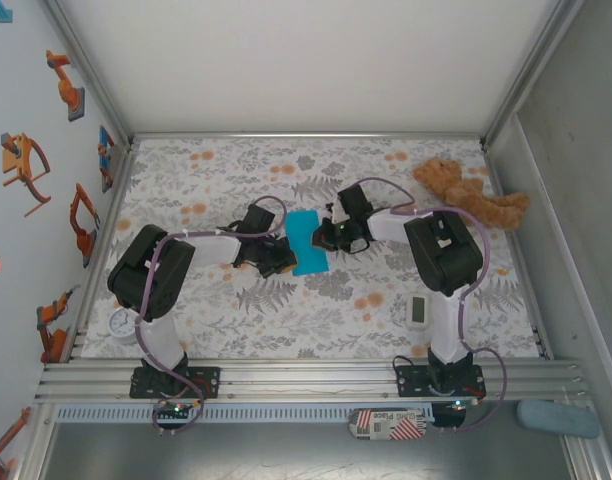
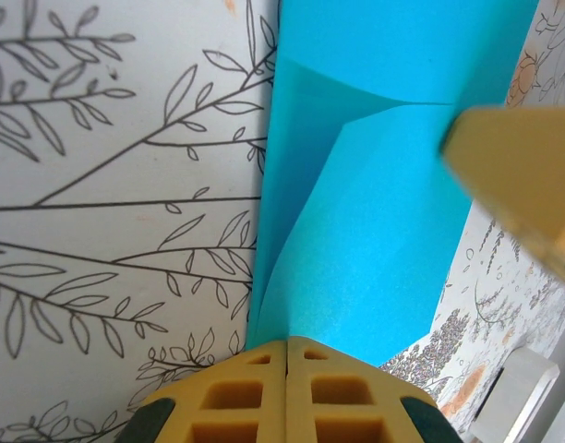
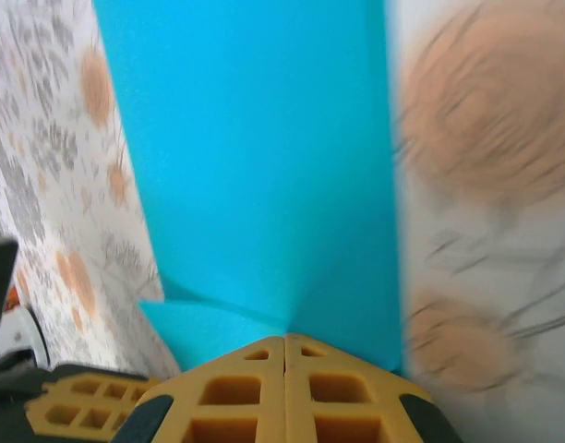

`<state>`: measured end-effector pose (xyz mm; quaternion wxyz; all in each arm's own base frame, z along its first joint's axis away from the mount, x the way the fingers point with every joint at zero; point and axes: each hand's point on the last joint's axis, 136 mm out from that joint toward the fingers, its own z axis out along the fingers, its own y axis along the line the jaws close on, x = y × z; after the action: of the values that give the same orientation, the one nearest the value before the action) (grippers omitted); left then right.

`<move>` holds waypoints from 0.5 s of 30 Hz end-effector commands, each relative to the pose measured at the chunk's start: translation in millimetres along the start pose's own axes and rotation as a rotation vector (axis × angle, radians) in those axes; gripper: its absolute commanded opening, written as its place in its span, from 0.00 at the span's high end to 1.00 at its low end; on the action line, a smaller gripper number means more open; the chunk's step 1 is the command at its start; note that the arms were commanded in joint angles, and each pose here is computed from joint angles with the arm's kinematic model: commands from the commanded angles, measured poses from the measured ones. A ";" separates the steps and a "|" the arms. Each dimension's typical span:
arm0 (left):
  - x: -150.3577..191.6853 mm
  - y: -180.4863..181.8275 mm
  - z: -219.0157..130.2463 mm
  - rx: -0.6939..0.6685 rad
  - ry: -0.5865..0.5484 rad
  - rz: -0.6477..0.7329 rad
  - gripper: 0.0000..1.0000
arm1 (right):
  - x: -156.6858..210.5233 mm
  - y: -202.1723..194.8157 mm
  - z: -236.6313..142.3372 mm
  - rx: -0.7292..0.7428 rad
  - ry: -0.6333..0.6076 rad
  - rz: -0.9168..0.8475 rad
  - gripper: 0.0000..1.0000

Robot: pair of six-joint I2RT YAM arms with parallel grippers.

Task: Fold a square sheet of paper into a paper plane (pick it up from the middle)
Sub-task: Fold the triangle a second time at the center of the table.

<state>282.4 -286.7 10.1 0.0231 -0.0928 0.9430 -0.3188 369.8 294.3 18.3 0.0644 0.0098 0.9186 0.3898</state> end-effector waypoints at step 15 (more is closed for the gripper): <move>-24.9 -52.3 -39.3 0.030 -0.062 0.122 0.87 | -31.2 -3.0 -88.0 0.134 -0.264 0.053 0.80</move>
<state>296.6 -293.3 40.3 0.0333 -0.0679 0.9481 -0.3089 401.1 234.9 67.5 0.1573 0.0757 0.9232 0.3425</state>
